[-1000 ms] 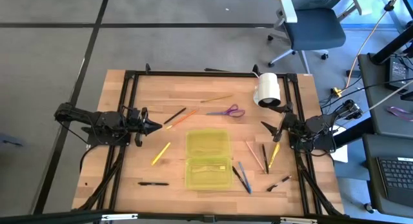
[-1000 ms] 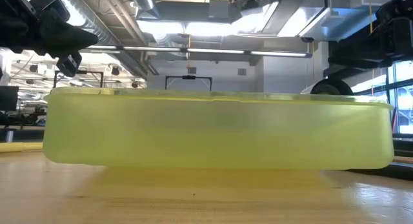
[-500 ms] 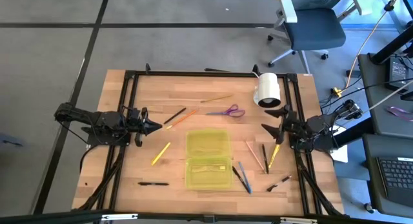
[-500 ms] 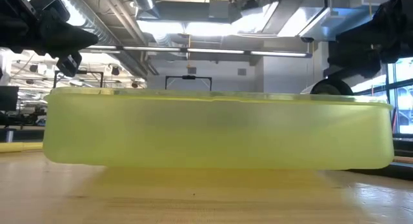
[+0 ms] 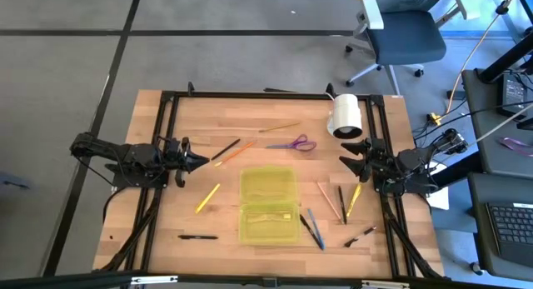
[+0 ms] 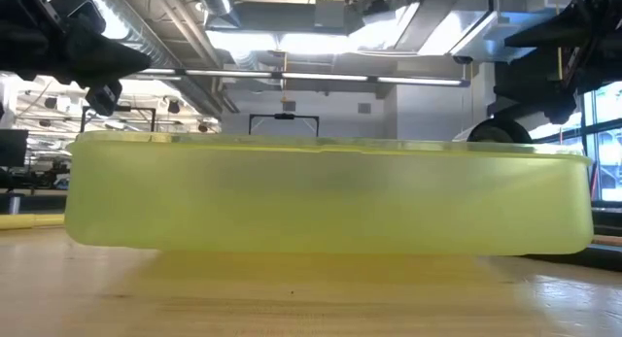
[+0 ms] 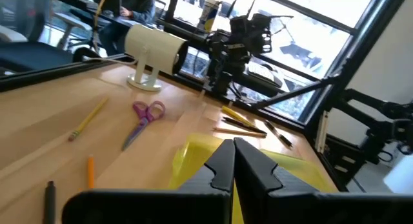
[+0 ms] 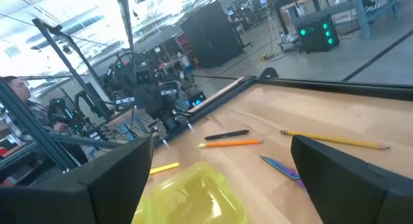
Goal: Pick & place school supplies into a supply box
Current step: Put the yellow marker into the yellow supply box
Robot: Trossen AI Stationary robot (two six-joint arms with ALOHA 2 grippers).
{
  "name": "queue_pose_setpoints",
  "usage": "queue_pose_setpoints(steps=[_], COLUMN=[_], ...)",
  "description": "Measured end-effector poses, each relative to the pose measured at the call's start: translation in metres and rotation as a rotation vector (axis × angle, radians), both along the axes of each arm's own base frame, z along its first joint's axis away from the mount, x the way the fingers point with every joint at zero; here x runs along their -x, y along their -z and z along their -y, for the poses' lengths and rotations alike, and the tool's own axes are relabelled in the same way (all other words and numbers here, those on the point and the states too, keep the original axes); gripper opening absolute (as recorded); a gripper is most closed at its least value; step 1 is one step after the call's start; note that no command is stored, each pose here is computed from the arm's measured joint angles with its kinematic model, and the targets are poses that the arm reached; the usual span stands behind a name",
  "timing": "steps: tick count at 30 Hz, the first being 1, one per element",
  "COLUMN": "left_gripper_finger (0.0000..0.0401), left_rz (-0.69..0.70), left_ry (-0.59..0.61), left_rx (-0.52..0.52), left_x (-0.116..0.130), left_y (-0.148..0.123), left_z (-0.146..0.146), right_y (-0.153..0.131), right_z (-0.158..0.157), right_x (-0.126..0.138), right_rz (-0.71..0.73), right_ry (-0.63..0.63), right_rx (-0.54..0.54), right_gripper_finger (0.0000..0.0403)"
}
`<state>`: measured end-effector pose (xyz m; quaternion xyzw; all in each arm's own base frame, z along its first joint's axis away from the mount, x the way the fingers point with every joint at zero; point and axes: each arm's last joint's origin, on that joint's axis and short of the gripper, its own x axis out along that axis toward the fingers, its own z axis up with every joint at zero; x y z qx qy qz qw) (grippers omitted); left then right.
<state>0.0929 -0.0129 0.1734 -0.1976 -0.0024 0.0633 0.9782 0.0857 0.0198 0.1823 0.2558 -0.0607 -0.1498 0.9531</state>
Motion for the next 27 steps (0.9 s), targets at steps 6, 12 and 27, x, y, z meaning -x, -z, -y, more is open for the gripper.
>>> queue_pose_setpoints(steps=[6, 12, 27], left_gripper_finger=[0.0004, 0.0004, 0.0004], left_rz=[0.005, 0.002, -0.012], left_ry=[-0.066, -0.076, -0.072], left_rx=[0.0, -0.021, -0.102], left_x=[0.0003, 0.0004, 0.0004], left_y=[-0.0005, -0.0005, -0.0005], left_z=[-0.0019, -0.0022, -0.0021], right_y=[0.0, 0.0, -0.0001], right_z=[0.0, 0.0, 0.0], right_x=[0.0, 0.0, 0.0], right_rz=[0.0, -0.019, -0.019], right_ry=[0.0, 0.004, 0.004], right_rx=[0.0, 0.056, 0.058], right_gripper_finger=[0.0369, 0.0369, 0.0369])
